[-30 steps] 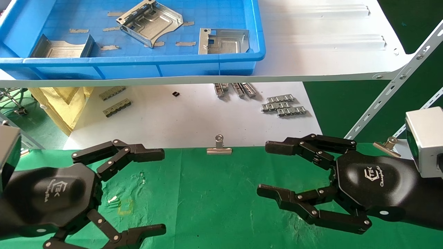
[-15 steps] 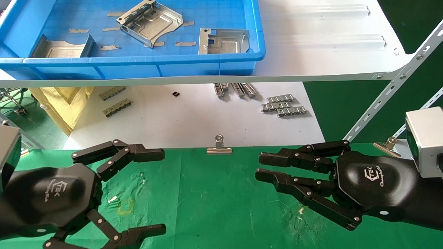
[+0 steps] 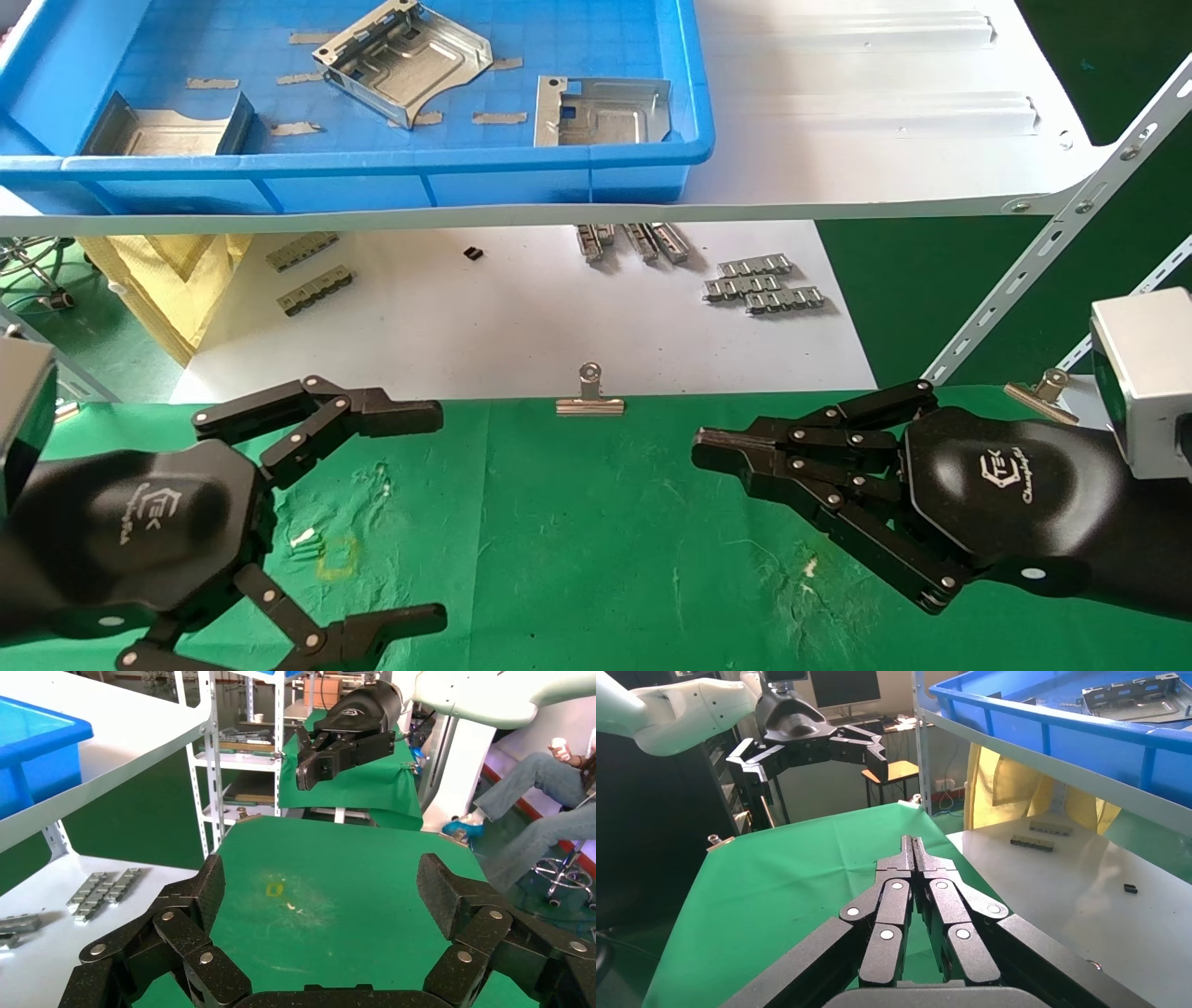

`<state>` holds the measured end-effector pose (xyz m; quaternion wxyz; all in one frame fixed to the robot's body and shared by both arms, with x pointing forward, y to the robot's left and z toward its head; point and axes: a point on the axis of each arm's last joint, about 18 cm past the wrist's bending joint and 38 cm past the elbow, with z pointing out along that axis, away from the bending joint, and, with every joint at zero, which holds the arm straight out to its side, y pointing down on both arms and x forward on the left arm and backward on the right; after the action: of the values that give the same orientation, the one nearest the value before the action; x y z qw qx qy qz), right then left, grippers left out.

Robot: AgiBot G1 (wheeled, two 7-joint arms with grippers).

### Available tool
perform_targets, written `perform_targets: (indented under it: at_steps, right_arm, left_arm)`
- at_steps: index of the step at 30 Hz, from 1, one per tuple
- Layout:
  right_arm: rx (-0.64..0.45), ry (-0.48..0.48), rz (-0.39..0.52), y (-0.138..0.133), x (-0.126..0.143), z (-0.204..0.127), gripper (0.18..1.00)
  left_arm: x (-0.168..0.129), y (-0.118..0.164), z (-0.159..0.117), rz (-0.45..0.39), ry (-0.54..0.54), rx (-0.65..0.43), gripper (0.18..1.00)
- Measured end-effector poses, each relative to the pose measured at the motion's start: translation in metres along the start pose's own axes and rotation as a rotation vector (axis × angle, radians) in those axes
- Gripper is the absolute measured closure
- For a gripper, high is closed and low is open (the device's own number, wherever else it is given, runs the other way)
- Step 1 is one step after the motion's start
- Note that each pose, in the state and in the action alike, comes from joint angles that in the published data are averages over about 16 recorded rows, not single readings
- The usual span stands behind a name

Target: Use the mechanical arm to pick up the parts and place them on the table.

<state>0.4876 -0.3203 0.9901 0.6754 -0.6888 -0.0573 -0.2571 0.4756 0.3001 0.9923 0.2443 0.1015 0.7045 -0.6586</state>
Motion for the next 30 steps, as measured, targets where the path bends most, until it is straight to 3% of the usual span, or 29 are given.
perform_targets:
  at_steps: [9, 15, 20, 30]
  right_arm:
    - [0.0, 0.0, 0.0, 0.0, 0.0, 0.0, 0.986]
    - [0.0, 0.0, 0.0, 0.0, 0.0, 0.0, 0.987]
    - [0.0, 0.0, 0.0, 0.0, 0.0, 0.0, 0.987]
    - [0.0, 0.0, 0.0, 0.0, 0.0, 0.0, 0.987]
  left_arm:
    - [-0.005, -0.004, 0.0, 0.006, -0.013, 0.001, 0.184]
    - [-0.032, -0.022, 0.005, 0.033, -0.079, 0.003, 0.184]
    - [-0.078, -0.045, 0.011, 0.057, -0.183, 0.002, 0.184]
    - [-0.204, -0.086, 0.029, 0.044, -0.488, -0.041, 0.184]
